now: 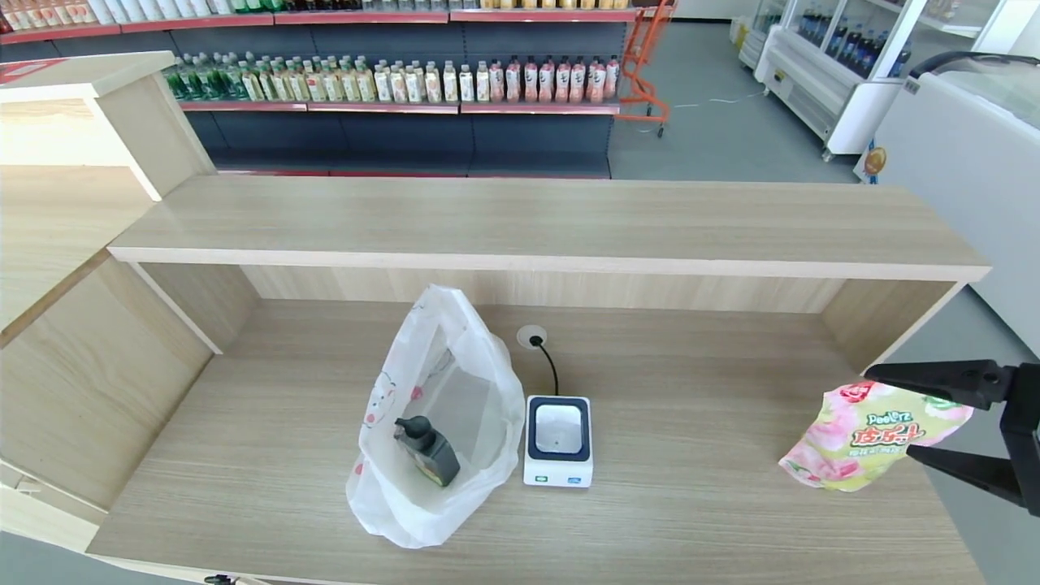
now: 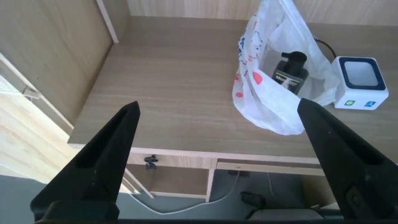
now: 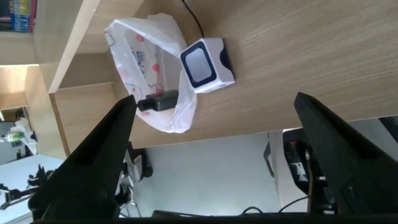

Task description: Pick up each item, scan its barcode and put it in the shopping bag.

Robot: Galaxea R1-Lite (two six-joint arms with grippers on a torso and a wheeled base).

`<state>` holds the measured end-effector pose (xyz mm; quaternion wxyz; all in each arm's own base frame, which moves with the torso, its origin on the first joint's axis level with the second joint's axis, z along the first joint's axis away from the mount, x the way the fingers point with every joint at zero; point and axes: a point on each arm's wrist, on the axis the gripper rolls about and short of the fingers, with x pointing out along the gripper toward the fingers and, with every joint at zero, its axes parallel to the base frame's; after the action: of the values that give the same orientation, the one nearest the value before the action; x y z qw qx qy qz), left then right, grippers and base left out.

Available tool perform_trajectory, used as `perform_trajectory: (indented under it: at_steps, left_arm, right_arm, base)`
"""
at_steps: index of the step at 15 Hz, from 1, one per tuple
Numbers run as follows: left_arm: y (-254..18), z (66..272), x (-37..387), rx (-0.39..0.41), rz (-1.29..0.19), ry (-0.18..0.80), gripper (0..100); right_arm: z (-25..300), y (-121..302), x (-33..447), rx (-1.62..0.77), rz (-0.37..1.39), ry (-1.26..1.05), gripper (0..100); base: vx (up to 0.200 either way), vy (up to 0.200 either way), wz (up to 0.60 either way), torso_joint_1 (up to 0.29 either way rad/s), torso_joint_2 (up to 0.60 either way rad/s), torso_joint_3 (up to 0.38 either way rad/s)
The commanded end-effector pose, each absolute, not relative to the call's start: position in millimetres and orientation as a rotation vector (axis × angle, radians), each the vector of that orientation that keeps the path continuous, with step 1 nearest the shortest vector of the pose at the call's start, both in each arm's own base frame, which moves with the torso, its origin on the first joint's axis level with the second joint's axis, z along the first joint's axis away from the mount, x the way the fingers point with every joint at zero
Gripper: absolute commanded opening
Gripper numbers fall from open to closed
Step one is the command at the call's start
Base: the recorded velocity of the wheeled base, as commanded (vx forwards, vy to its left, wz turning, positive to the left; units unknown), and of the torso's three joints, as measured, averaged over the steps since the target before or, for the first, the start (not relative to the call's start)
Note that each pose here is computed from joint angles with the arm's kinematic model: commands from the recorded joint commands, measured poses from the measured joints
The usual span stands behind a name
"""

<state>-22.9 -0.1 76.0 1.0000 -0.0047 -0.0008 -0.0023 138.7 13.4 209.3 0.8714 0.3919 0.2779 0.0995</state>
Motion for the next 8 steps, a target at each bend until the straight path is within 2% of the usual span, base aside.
perform_trajectory:
  at_steps: [1,3,6,8]
  left_arm:
    - [0,76,-23,-0.012,-0.005,-0.003,100]
    - [0,76,-23,-0.008,-0.005,-0.003,100]
    - [0,76,-23,-0.005,-0.006,-0.003,100]
    - [0,76,-23,-0.005,-0.006,-0.003,100]
  right_arm:
    - [218,13,138,0.853,0.209,0.556,100]
    - [230,9,142,0.928,0.165,0.539,100]
    - [236,-6,153,0.981,0.016,0.524,100]
    - [243,-30,173,1.035,-0.112,0.464,100]
  base:
    - [-0.200,0.000,0.00,0.002,0.01,0.002]
    - [-0.200,0.000,0.00,0.017,0.01,-0.002]
    - [0.000,0.000,0.00,0.000,0.00,0.000]
    - [0.000,-0.200,0.00,-0.005,0.00,0.005]
